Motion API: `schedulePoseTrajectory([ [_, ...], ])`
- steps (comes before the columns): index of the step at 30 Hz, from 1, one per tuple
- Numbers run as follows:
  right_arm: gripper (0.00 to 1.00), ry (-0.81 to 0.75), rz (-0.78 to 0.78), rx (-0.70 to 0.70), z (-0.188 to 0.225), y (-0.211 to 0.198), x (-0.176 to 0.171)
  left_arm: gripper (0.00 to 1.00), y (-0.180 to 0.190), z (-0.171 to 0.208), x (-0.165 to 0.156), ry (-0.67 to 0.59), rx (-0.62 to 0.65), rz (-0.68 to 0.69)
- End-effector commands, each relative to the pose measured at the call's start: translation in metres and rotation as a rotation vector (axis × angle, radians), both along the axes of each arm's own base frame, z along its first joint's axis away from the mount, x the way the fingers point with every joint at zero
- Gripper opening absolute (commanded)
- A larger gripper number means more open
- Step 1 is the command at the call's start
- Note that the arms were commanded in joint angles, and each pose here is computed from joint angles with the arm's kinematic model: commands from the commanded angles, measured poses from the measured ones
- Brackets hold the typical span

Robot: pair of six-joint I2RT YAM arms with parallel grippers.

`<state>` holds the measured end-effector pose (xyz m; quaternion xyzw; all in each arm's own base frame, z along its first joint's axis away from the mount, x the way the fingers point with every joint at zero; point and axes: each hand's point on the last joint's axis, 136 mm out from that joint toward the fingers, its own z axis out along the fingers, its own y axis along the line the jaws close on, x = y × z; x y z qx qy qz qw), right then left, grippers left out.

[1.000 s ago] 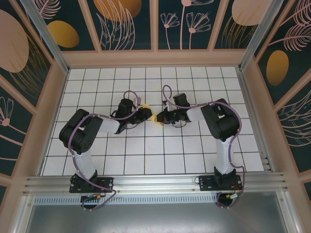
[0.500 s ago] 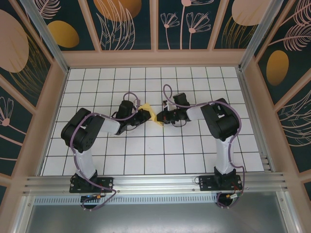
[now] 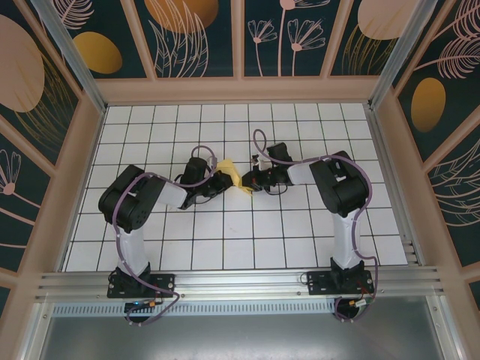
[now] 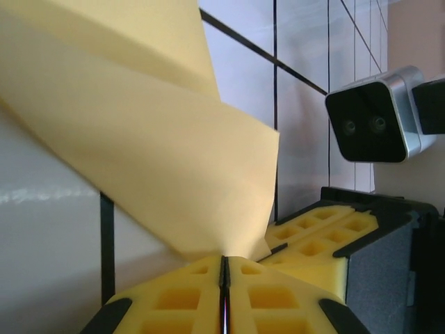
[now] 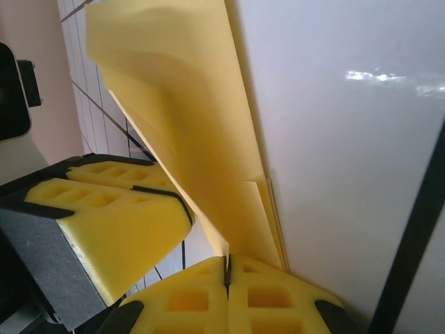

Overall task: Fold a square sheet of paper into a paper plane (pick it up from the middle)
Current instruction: Fold the wing for the fifth time at the center of the table.

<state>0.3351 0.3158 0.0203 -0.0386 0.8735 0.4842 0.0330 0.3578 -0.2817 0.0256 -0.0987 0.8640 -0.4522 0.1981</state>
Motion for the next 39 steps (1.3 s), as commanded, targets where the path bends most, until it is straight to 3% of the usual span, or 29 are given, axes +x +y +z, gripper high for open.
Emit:
schedulePoseTrajectory([
  [1,0.0,0.129,-0.056,-0.158,-0.054,-0.022,-0.014,0.11,-0.007,0.0,0.007,-0.014,0.002,-0.007],
  [13,0.01,0.1,-0.034,-0.136,-0.04,-0.017,-0.009,0.08,0.006,-0.036,0.007,0.1,0.143,0.035],
  [24,0.2,0.029,0.04,-0.059,0.005,-0.015,-0.017,0.05,0.018,-0.059,0.002,0.203,0.224,0.083],
  [29,0.17,0.036,0.045,-0.099,-0.004,-0.023,-0.026,0.05,0.017,-0.06,0.003,0.207,0.221,0.081],
  [35,0.0,0.056,0.033,-0.13,-0.02,-0.031,-0.027,0.05,0.015,-0.057,0.004,0.201,0.222,0.069],
  [39,0.0,0.078,0.02,-0.102,-0.025,-0.034,-0.027,0.08,0.006,-0.041,0.012,0.149,0.205,0.026],
])
